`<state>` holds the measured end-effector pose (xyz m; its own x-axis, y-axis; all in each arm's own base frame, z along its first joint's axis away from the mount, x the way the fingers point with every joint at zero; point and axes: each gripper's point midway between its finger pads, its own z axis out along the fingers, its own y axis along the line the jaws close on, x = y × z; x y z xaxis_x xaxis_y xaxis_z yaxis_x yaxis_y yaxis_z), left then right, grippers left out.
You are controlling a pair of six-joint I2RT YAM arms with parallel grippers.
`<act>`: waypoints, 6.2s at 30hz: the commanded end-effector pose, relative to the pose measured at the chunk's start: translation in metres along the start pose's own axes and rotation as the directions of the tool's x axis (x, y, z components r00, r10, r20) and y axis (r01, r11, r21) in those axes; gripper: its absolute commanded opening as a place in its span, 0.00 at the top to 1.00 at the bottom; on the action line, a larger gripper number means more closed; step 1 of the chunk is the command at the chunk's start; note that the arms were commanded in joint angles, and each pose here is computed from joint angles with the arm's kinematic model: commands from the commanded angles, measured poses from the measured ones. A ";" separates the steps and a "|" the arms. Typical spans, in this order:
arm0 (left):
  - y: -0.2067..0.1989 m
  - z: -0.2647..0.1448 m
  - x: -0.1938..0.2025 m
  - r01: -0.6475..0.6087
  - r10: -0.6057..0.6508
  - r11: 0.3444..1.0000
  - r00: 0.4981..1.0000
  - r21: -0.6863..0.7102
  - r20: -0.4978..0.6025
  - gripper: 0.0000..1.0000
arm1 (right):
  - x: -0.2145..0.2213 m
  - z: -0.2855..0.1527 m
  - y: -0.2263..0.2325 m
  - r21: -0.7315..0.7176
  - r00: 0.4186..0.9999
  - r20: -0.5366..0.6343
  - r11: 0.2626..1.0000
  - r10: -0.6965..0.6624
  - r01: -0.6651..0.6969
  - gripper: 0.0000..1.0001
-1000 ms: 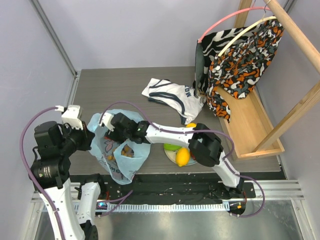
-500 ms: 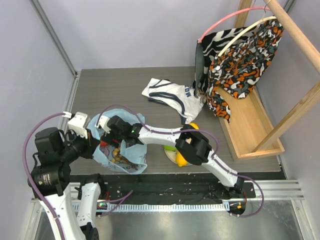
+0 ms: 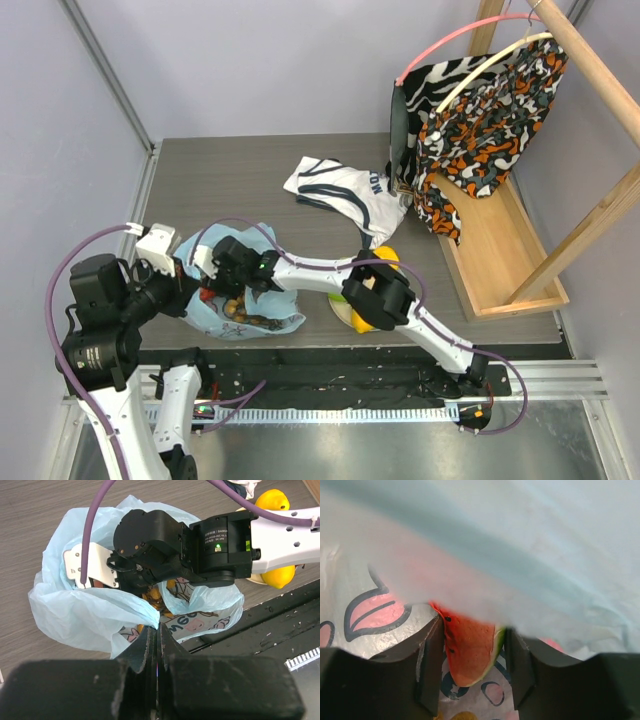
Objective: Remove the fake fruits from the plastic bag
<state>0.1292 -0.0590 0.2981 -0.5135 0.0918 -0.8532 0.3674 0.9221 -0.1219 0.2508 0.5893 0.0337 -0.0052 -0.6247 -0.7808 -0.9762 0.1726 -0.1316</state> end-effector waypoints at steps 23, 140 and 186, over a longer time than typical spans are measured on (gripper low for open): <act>0.080 0.039 -0.110 0.173 -0.104 0.961 0.949 -0.215 0.298 1.00 | -0.086 -0.260 -0.023 0.046 0.985 0.138 0.995 -0.099 0.094 0.84; 0.072 -0.017 -0.034 -0.022 0.063 0.918 0.994 -0.397 0.092 1.00 | -0.079 -0.145 -0.017 -0.050 0.960 0.019 0.960 0.278 -0.277 0.48; 0.119 0.053 -0.050 0.113 -0.081 0.914 0.992 -0.389 0.098 1.00 | -0.123 -0.340 0.000 -0.072 0.964 0.221 0.984 -0.146 0.165 0.90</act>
<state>0.2209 0.0189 0.2854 -0.5256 -0.0088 -0.8507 0.0046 0.9999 -0.0132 0.1845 0.4636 0.3407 0.1402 -0.3865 -0.9116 -0.9862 0.0275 -0.1633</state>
